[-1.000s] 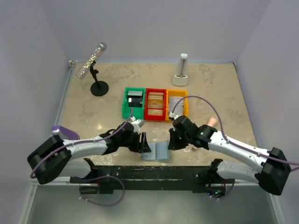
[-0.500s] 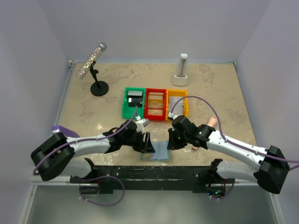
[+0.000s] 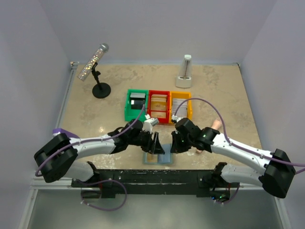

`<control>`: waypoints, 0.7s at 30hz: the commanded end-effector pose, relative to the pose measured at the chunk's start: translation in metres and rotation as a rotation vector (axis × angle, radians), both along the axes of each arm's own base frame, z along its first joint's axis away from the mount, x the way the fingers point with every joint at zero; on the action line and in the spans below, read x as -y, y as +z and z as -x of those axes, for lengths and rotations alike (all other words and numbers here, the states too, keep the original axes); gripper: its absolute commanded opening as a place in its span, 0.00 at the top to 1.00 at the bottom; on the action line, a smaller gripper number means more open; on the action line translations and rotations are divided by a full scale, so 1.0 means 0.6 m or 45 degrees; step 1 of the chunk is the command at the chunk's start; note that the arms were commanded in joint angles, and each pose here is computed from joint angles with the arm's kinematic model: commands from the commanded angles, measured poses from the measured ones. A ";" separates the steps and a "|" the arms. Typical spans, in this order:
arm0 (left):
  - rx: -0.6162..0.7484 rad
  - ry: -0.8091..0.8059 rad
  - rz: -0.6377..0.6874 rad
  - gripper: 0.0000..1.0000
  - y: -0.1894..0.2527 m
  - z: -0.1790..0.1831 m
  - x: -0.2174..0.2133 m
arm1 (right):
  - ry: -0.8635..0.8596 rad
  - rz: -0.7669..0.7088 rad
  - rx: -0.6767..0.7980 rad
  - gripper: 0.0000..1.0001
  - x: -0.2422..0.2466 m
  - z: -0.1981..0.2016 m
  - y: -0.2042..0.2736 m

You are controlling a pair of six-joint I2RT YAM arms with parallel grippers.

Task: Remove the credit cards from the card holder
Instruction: Remove the credit card from the card holder.

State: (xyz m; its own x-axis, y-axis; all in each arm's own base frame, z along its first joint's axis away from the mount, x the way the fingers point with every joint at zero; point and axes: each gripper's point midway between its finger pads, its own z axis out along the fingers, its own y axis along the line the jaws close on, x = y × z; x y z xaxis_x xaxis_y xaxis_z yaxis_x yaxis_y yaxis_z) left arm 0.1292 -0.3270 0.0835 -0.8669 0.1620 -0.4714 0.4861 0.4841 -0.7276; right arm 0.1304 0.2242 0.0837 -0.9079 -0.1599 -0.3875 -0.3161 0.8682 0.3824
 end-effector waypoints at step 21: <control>0.115 0.011 0.129 0.40 0.045 -0.022 0.034 | 0.086 -0.201 0.155 0.79 -0.010 0.007 0.068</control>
